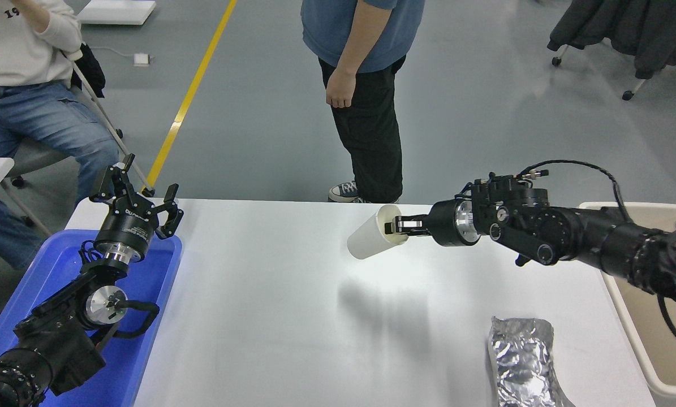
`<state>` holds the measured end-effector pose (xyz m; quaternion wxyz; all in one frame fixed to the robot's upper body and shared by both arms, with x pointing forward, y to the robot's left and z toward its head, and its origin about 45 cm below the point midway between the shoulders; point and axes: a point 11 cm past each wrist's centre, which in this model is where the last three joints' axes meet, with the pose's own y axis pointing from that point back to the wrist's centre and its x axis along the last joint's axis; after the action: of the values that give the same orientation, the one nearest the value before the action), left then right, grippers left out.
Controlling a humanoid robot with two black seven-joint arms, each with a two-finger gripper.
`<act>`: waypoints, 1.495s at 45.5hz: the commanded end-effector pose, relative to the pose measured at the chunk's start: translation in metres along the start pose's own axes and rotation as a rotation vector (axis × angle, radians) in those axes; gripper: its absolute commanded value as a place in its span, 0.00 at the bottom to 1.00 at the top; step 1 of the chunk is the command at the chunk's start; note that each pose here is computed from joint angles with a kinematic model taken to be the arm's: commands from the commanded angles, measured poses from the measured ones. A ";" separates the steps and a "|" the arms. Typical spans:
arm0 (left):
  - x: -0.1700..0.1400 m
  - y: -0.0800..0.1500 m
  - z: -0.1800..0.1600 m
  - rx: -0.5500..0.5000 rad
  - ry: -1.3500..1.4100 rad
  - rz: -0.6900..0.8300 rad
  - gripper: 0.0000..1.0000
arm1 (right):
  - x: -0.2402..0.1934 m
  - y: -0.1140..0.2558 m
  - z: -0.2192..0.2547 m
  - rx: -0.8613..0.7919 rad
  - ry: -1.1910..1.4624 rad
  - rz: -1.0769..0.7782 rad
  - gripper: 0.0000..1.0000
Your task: Dispose of the paper cup in the dustbin
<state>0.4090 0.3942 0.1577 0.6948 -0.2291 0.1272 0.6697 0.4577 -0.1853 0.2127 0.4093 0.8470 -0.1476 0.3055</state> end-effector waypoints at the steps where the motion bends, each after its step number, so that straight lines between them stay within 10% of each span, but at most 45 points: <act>1: 0.000 0.000 0.000 -0.001 0.000 0.000 1.00 | 0.033 0.044 0.000 -0.005 0.012 0.020 0.00; 38: -0.001 0.000 -0.002 0.002 0.002 -0.002 1.00 | 0.088 0.295 0.117 -0.216 -0.356 0.445 0.00; 53: -0.001 0.000 -0.001 0.001 0.002 -0.001 1.00 | 0.010 0.420 0.235 -0.400 -0.813 0.902 0.00; 68: 0.000 0.000 -0.001 0.002 0.002 0.000 1.00 | -0.099 0.393 0.296 -0.557 -1.183 1.086 0.00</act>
<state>0.4092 0.3932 0.1573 0.6949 -0.2295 0.1278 0.6694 0.3447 -0.6312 0.3157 0.2825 0.6419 -0.7128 0.0122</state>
